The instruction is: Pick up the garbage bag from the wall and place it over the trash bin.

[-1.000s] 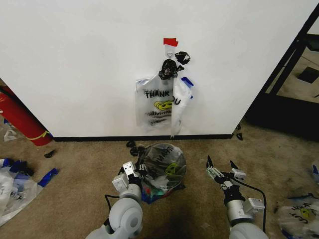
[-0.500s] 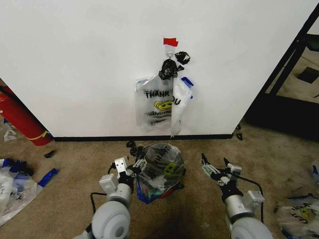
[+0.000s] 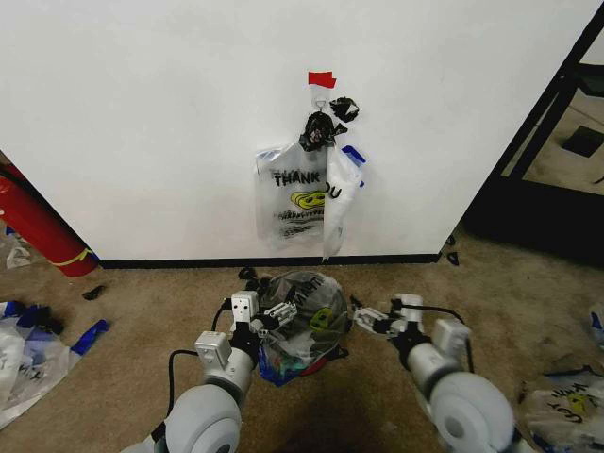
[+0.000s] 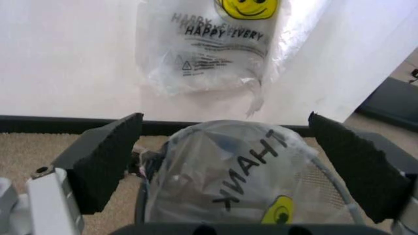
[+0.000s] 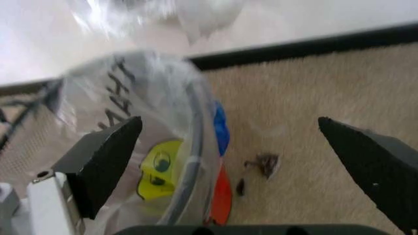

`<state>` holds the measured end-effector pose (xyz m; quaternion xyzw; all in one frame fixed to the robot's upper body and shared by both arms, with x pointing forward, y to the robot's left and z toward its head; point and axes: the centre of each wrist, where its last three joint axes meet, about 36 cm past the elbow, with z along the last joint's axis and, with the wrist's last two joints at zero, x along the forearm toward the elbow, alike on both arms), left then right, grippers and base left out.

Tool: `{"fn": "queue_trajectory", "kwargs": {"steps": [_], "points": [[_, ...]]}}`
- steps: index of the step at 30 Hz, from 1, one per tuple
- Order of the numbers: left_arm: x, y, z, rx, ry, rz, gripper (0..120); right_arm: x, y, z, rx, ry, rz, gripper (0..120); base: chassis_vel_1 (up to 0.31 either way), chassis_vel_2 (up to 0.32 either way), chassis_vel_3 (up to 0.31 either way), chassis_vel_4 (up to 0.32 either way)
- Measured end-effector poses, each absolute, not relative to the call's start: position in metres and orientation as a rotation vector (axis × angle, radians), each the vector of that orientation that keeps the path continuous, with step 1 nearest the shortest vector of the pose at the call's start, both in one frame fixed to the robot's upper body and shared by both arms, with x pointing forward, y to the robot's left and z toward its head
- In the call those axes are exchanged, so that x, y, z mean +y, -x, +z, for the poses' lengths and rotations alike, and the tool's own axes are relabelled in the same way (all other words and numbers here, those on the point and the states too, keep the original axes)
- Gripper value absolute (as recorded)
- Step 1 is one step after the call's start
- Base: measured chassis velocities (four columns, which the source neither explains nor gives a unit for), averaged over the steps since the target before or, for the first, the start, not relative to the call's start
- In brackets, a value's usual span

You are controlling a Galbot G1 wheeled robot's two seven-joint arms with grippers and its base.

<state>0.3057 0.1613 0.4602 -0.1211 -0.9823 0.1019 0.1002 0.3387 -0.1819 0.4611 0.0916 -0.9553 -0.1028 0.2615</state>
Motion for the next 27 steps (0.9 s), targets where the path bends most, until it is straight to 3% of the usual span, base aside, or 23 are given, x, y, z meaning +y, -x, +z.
{"fn": "queue_trajectory", "kwargs": {"steps": [6, 25, 27], "points": [[0.161, -0.309, 0.458, -2.898, 0.344, 0.315, 100, -0.164, -0.354, 0.46, -2.502, -0.221, -0.29, 99, 0.0, 0.0, 0.0, 0.0], [0.154, -0.313, 0.455, -2.874, 0.292, 0.392, 100, -0.139, -0.391, 0.452, -2.372, -0.162, -0.387, 26, 0.0, 0.0, 0.0, 0.0], [0.154, -0.313, 0.455, -2.873, 0.29, 0.395, 100, -0.138, -0.392, 0.451, -2.369, -0.163, -0.388, 23, 0.0, 0.0, 0.0, 0.0]]}}
